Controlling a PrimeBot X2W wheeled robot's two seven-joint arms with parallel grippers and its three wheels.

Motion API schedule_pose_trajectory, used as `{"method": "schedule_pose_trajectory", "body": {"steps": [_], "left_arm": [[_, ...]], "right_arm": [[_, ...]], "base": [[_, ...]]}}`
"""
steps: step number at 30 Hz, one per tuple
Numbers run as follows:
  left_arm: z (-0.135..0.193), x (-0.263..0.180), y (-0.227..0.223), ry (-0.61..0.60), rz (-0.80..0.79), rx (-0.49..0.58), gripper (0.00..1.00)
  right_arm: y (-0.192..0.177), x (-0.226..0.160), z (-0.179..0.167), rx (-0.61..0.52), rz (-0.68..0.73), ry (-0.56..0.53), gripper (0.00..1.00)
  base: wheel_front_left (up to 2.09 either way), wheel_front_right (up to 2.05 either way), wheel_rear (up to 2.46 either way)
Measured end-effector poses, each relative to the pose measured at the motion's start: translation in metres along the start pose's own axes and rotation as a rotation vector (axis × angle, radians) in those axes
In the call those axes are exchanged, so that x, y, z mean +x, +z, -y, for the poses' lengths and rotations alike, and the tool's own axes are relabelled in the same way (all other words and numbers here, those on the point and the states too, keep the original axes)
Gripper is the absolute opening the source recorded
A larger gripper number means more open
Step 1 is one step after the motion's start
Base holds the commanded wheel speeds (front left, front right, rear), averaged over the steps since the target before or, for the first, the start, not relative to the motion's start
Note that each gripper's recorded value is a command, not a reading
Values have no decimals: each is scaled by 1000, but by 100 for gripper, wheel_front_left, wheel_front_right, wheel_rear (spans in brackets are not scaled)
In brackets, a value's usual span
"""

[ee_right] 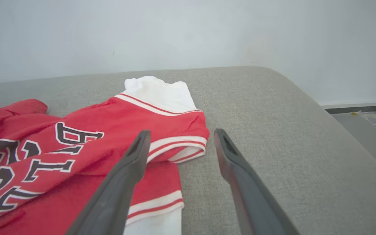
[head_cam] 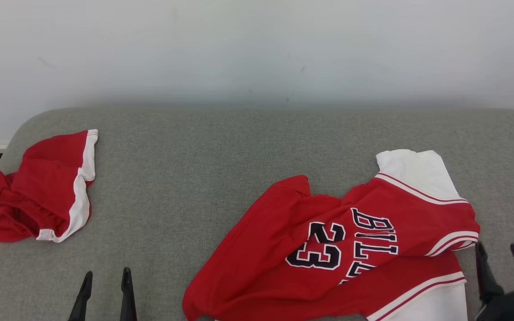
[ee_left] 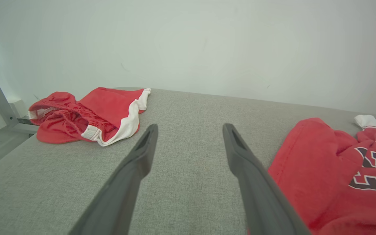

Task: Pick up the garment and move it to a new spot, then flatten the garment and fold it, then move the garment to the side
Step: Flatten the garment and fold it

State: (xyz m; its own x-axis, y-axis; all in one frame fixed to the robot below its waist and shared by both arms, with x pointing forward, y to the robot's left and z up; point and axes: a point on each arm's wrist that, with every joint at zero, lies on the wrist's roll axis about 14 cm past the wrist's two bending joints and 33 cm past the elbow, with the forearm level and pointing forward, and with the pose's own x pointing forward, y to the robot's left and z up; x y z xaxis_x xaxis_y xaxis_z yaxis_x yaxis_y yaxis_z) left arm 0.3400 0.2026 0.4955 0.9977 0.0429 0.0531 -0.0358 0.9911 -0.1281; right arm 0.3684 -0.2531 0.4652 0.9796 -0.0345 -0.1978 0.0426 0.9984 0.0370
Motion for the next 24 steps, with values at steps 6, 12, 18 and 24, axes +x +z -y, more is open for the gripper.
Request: {"method": "schedule_pose_trajectory", "body": {"steps": [6, 12, 18, 24], "left_arm": [[-2, 1, 0, 8, -2, 2, 100], [-4, 7, -3, 12, -10, 5, 100], [-8, 16, -8, 22, -26, 10, 100], [-8, 27, -16, 21, -45, 13, 100]], "right_arm": [[27, 37, 3, -45, 1, 11, 100], [24, 71, 6, -76, -84, 15, 100], [6, 97, 18, -97, -200, -8, 100], [-20, 117, 22, -82, -311, -28, 100]], "base": [[0, 0, 0], [0, 0, 0], [0, 0, 0], [0, 0, 0]]}}
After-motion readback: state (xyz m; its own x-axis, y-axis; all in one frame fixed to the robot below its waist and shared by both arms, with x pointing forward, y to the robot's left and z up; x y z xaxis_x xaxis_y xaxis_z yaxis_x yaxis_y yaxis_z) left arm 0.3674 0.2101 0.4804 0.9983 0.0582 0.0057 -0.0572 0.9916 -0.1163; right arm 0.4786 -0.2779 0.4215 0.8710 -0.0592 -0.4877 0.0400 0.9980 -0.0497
